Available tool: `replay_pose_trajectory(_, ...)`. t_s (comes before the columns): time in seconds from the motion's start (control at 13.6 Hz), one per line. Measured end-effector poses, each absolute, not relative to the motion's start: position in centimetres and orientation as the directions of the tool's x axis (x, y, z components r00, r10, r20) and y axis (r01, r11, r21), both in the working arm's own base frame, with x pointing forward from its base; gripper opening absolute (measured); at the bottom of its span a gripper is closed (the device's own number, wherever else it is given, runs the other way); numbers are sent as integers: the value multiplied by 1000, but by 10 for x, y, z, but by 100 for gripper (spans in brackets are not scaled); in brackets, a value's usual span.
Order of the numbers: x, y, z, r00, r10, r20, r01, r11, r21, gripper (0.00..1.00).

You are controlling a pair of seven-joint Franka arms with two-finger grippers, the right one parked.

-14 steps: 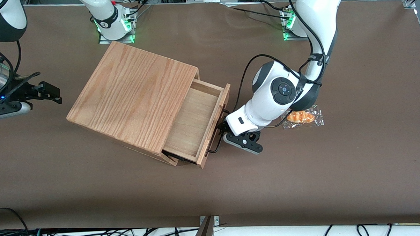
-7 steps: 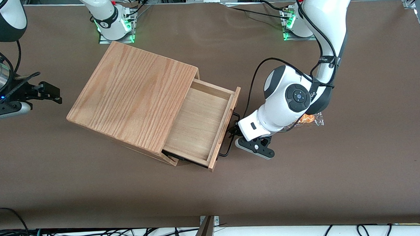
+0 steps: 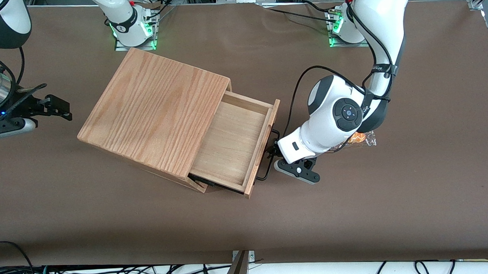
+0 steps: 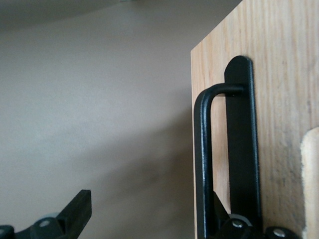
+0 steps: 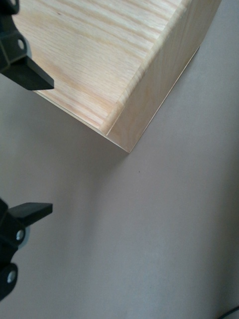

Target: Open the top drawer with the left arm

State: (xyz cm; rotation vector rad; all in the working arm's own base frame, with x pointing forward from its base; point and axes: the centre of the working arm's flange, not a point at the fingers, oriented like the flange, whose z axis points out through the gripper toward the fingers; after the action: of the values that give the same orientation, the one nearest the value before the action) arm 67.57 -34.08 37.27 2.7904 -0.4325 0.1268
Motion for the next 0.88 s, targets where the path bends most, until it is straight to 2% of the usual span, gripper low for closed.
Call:
replay_pose_trajectory(0.37, 677, -323, 402, 973, -213, 93, -232, -882, 410, 100)
replay_pose_trajectory(0.66, 677, -281, 451, 978, -202, 54, -206, -886, 416, 100)
replay_pose_trajectory(0.88, 673, -216, 492, 982, -190, -3, -175, -909, 377, 100)
